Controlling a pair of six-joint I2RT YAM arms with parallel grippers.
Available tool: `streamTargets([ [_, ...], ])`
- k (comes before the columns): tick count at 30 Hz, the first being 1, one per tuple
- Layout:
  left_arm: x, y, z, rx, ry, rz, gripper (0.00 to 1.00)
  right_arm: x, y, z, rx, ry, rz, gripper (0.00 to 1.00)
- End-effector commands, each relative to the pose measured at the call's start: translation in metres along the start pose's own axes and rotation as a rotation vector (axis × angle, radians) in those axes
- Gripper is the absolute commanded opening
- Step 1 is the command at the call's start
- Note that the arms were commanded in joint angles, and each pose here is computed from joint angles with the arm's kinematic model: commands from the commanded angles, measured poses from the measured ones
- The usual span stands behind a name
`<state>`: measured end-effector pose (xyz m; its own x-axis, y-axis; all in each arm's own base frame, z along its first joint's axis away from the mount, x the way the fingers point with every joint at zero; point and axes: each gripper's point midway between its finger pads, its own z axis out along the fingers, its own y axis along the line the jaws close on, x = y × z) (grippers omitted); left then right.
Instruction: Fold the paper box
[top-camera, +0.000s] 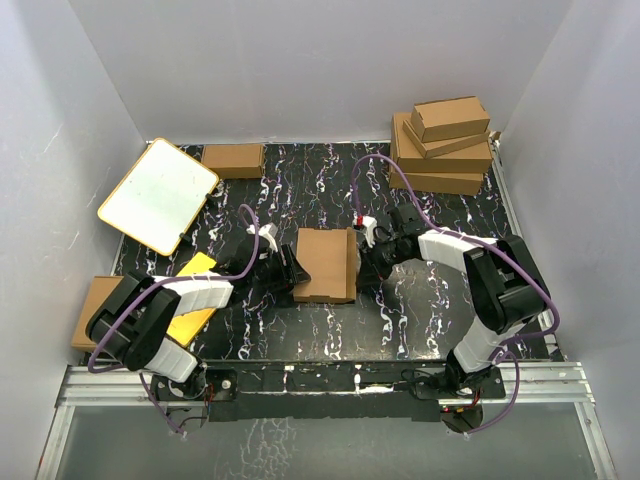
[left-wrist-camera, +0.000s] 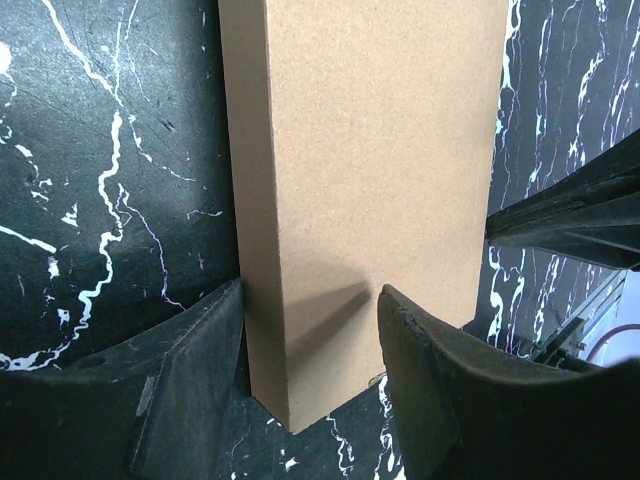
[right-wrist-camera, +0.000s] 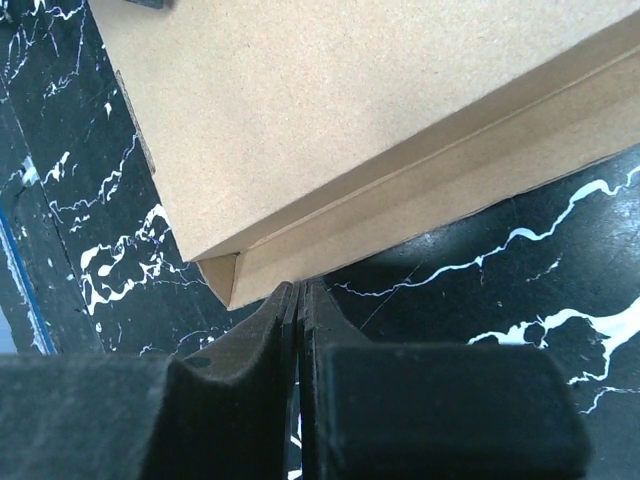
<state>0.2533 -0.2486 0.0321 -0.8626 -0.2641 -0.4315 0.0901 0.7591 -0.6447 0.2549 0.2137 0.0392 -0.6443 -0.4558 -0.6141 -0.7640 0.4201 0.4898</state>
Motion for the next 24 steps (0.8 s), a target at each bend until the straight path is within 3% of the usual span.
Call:
streamTargets([
  [1, 0.002, 0.004, 0.001, -0.019, 0.023, 0.013, 0.55, -0.018, 0.011, 0.001, -0.059, -0.061, 0.011, 0.11],
  [9, 0.002, 0.003, 0.002, -0.015, 0.025, 0.012, 0.55, -0.024, 0.008, -0.013, -0.085, -0.128, 0.109, 0.29],
  [14, 0.002, 0.002, 0.001, -0.01, 0.026, 0.009, 0.55, -0.019, 0.01, -0.02, -0.143, -0.17, 0.196, 0.46],
  [24, 0.003, 0.002, 0.003, -0.006, 0.03, 0.007, 0.55, -0.007, 0.011, -0.013, -0.226, -0.166, 0.34, 0.48],
])
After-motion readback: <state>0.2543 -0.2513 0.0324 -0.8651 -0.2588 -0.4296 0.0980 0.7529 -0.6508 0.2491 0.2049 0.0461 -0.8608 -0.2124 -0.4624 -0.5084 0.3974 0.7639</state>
